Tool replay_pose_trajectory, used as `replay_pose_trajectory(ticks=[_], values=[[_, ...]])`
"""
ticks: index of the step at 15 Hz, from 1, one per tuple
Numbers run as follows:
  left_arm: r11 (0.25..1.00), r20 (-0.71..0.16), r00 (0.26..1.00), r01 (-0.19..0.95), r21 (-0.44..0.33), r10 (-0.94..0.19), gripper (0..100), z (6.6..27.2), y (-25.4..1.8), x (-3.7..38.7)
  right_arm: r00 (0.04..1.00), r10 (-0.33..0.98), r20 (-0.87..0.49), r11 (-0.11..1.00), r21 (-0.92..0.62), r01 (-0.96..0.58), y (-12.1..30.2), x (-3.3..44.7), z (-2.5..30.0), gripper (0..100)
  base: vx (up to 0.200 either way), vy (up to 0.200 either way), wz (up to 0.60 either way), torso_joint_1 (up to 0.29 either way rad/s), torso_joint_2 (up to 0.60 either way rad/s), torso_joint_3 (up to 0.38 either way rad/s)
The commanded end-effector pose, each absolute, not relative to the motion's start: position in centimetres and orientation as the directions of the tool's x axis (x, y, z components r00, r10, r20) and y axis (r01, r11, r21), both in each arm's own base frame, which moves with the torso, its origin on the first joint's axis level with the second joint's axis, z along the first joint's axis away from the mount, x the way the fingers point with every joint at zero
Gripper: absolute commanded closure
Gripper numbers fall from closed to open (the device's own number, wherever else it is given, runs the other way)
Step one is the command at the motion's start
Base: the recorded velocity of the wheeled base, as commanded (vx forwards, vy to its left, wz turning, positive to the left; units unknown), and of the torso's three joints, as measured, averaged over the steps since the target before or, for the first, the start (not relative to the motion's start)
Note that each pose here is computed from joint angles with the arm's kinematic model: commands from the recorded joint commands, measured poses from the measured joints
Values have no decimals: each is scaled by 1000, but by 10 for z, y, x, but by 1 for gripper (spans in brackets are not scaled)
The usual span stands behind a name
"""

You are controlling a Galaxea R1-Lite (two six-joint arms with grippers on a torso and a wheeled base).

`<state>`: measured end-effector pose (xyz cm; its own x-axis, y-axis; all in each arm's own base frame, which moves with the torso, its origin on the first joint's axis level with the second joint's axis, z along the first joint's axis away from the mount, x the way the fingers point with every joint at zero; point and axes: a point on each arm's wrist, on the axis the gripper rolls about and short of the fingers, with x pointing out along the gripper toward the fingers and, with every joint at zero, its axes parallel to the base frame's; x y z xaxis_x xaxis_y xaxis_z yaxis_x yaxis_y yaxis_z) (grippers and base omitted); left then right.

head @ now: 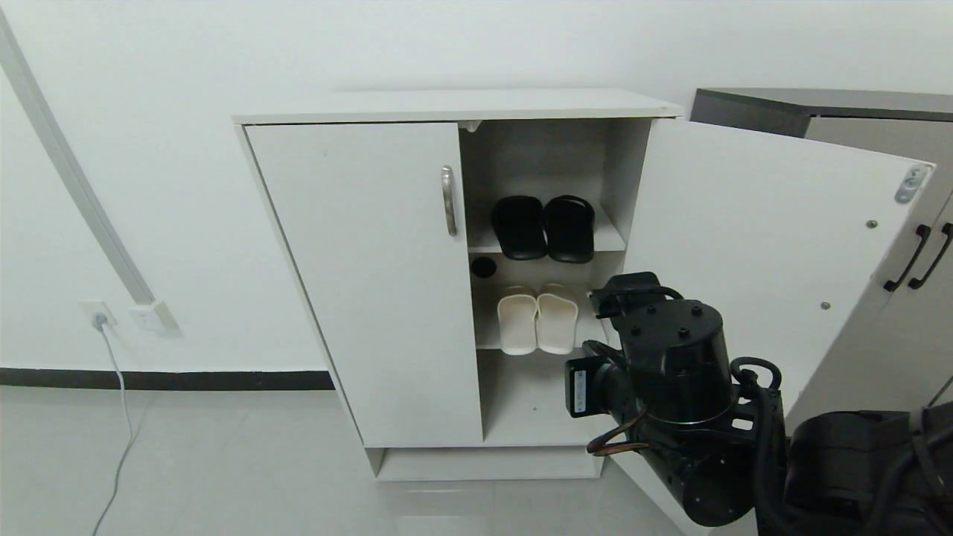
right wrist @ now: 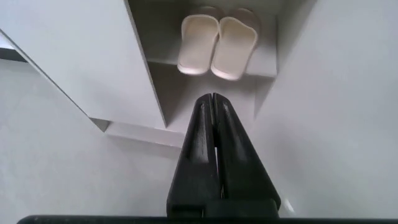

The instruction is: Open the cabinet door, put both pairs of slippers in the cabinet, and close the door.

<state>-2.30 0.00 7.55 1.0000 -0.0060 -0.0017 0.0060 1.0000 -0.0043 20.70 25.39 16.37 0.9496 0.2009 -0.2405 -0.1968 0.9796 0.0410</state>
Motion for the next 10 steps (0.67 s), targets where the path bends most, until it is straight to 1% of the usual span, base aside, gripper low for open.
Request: replay_pose_trajectory(ticks=[1,10], values=[[1000,-3,1000,5,-5,-5,100,75,0,-23,947,202,-250,979,31,-201,253,206,160,100,0,0,0,0,0,0],[1000,-3,1000,5,-5,-5,100,75,0,-23,942,208,-262,978,24,-209,249,204,154,100,0,0,0,1,-5,-7]])
